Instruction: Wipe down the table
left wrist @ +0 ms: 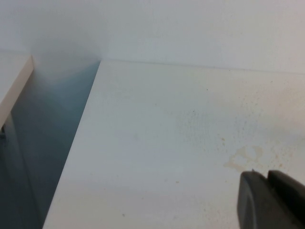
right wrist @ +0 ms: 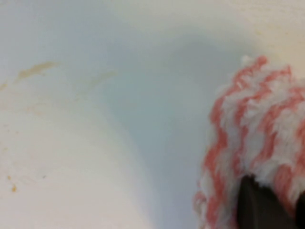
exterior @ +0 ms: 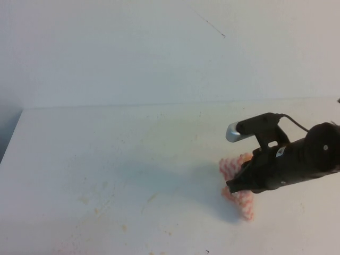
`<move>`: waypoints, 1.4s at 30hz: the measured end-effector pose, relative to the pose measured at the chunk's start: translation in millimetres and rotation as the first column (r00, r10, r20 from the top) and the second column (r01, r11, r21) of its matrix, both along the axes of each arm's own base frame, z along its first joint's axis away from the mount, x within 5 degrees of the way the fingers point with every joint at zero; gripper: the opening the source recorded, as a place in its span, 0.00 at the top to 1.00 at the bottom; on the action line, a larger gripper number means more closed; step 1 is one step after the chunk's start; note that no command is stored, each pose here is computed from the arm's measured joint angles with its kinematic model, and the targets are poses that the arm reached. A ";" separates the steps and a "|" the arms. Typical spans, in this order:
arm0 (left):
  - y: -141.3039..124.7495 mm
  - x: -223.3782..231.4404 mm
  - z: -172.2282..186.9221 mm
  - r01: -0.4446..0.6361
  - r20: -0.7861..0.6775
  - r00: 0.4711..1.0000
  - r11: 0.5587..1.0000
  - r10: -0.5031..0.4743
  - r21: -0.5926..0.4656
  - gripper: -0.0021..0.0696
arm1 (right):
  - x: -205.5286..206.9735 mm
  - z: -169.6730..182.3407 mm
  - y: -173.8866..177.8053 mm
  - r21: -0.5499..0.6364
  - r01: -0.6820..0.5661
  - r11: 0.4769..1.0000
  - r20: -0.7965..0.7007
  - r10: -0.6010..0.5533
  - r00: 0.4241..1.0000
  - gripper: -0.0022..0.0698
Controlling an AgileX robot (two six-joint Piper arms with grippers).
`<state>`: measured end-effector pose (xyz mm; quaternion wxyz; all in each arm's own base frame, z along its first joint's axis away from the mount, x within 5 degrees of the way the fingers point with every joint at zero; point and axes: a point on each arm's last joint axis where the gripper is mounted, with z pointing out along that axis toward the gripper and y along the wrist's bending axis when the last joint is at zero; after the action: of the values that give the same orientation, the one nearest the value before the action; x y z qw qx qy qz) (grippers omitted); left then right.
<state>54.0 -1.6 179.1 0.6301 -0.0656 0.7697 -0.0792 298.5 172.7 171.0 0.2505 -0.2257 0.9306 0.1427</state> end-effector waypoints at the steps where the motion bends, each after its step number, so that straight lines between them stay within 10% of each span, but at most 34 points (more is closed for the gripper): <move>1: 0.0 0.0 0.0 0.000 0.000 1.000 1.000 0.000 0.000 0.97 | 0.0 3.0 -4.8 -0.004 0.004 1.000 0.010 -0.004 1.000 0.93; 7: 0.0 0.0 0.0 0.000 0.000 1.000 1.000 0.000 0.000 0.97 | 1.5 12.1 -13.5 -0.017 0.004 1.000 0.074 -0.003 0.997 0.89; 16: 0.0 0.0 0.0 0.000 0.000 1.000 1.000 0.000 0.000 0.97 | 0.7 20.3 -14.3 -0.010 0.003 1.000 0.104 -0.002 0.995 0.40; 26: 0.0 0.0 0.0 0.000 0.000 1.000 1.000 0.000 0.000 0.97 | -50.0 105.7 -29.8 0.075 -0.078 0.994 0.156 0.065 0.986 0.92; 42: 0.0 0.0 0.0 0.000 0.000 1.000 1.000 0.000 0.000 0.97 | -255.7 168.1 -158.1 0.122 0.084 0.989 0.601 -0.140 0.787 0.96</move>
<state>54.0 -1.6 179.1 0.6301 -0.0656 0.7697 -0.0792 42.8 14.6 339.0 0.5538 -0.1926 0.8052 0.0884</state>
